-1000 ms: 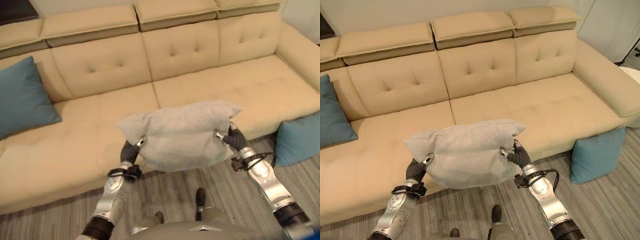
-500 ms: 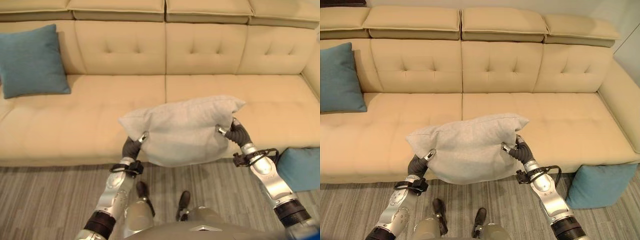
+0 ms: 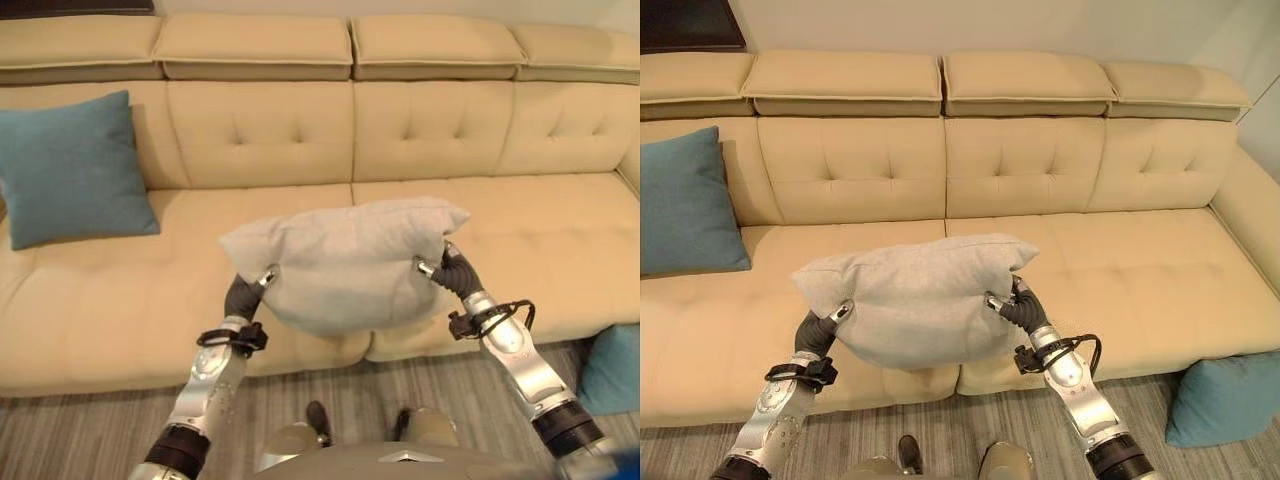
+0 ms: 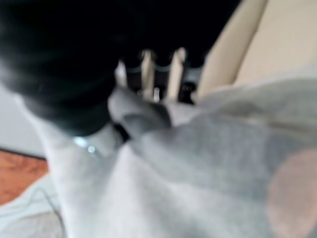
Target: Pick up all the scattered cushions and arrange them neatly on the sofa.
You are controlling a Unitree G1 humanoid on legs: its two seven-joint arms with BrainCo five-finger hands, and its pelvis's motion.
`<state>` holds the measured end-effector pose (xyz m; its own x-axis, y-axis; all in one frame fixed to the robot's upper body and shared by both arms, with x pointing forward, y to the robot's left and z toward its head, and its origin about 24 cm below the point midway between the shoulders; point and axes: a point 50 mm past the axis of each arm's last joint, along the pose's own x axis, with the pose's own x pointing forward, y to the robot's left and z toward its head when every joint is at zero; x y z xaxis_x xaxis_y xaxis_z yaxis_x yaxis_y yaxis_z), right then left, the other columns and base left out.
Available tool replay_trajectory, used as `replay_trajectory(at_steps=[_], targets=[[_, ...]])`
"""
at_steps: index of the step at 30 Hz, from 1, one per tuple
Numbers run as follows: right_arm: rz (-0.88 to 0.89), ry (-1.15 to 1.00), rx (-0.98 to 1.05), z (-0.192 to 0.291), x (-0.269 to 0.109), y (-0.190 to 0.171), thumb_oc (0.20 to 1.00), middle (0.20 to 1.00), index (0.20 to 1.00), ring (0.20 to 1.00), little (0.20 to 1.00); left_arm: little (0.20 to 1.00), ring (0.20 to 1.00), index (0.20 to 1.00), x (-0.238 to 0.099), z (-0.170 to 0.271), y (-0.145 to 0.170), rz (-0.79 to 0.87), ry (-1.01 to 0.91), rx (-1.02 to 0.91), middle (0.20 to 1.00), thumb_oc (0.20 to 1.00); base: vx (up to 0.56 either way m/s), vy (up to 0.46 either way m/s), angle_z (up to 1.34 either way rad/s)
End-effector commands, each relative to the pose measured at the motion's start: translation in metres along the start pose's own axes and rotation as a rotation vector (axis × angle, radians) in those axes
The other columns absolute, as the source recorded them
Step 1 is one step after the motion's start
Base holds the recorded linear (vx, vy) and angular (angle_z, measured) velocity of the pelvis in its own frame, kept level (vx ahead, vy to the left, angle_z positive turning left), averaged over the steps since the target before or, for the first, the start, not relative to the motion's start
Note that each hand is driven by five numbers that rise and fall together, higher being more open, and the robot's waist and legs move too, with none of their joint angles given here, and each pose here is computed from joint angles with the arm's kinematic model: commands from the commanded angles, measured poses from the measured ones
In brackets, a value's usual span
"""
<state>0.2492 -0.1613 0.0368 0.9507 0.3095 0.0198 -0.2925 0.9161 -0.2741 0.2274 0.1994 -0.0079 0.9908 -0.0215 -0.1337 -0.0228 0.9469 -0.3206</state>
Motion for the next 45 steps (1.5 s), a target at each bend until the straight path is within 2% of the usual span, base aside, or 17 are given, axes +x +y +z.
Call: replay_trajectory(at_steps=[1, 16, 31, 40, 45], targets=[[0.066, -0.276, 0.017, 0.052, 0.024, 0.014, 0.200, 0.200, 0.200, 0.200, 0.200, 0.200, 0.200, 0.200, 0.010, 0.030, -0.072, -0.341, -0.196, -0.059, 0.200, 0.200, 0.13, -0.126, 0.07], [0.032, -0.258, 0.013, 0.048, 0.013, -0.003, 0.200, 0.200, 0.200, 0.200, 0.200, 0.200, 0.200, 0.200, 0.014, 0.032, -0.084, -0.383, -0.205, -0.076, 0.200, 0.200, 0.09, -0.142, 0.30], [0.034, -0.281, 0.029, 0.052, 0.021, 0.011, 0.200, 0.200, 0.200, 0.200, 0.200, 0.200, 0.200, 0.200, 0.007, 0.029, -0.070, -0.333, -0.190, -0.050, 0.200, 0.200, 0.12, 0.180, -0.18], [0.046, -0.304, 0.006, 0.058, 0.024, 0.010, 0.200, 0.200, 0.200, 0.200, 0.200, 0.200, 0.200, 0.200, 0.012, 0.046, -0.069, -0.341, -0.257, -0.014, 0.200, 0.200, 0.10, 0.002, 0.00], [0.080, -0.397, -0.041, 0.085, 0.038, 0.010, 0.200, 0.200, 0.200, 0.200, 0.200, 0.200, 0.200, 0.200, 0.023, 0.066, -0.083, -0.371, -0.342, 0.008, 0.200, 0.200, 0.10, -0.074, 0.09]])
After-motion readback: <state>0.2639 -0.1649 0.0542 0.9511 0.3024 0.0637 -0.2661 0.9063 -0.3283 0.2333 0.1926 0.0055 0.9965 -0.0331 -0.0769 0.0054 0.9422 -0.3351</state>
